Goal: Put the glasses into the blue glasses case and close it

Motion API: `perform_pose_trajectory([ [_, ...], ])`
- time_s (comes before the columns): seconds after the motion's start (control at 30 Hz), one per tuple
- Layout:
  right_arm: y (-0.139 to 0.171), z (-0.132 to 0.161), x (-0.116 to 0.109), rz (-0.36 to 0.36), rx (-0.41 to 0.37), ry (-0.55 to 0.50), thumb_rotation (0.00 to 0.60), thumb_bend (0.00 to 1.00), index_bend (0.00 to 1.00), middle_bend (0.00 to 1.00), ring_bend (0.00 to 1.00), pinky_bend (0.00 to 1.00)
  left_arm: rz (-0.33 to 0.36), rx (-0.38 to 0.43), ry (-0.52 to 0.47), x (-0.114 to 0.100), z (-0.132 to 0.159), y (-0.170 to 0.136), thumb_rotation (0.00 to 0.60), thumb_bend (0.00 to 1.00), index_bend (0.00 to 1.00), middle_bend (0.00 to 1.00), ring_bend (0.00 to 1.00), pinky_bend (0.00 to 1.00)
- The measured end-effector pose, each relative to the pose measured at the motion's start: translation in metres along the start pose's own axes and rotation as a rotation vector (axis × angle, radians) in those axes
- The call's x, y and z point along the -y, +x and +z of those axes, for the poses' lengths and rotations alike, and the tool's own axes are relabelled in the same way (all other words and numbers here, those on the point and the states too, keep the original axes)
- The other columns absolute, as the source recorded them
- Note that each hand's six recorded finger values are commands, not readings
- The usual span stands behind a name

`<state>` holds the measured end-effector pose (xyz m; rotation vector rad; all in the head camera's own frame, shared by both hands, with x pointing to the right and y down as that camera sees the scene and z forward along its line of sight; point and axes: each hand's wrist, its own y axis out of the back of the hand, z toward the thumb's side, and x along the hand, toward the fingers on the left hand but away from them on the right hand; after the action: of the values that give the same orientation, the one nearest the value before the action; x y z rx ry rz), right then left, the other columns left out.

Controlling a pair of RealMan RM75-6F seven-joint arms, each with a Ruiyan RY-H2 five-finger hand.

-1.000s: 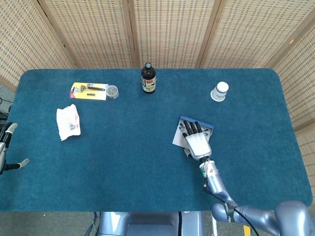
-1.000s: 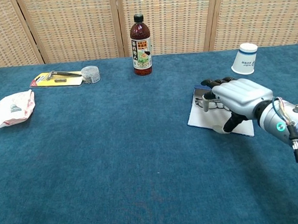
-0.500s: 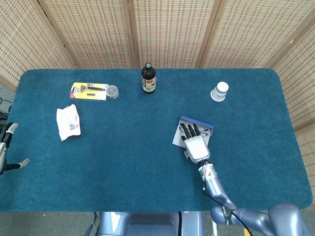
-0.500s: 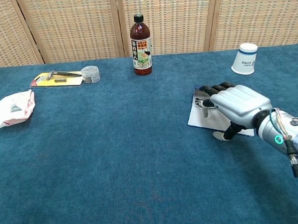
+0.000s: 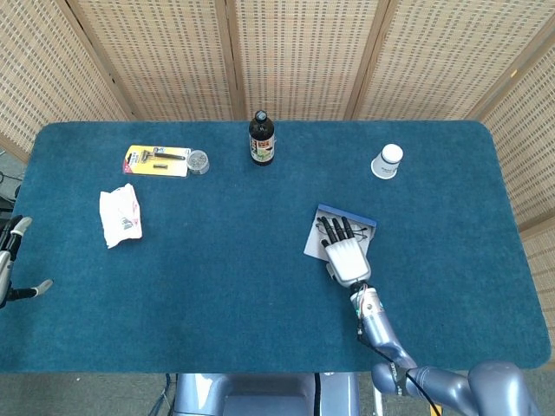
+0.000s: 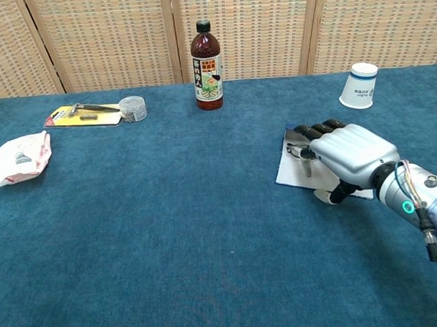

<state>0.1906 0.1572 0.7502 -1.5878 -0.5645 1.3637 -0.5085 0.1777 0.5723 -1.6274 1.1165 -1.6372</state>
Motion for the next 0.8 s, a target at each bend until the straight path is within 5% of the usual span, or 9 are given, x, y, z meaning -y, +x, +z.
perform_pose_trajectory([
  [0.8,-0.02,-0.022,-0.019,-0.066,0.102,-0.066,0.6,0.49,0.44,0.0,0.0,0.01,-0.004,-0.003,0.0,0.001,0.0,0.001,0.6,0.0,0.0,0.0,0.0,0.0],
])
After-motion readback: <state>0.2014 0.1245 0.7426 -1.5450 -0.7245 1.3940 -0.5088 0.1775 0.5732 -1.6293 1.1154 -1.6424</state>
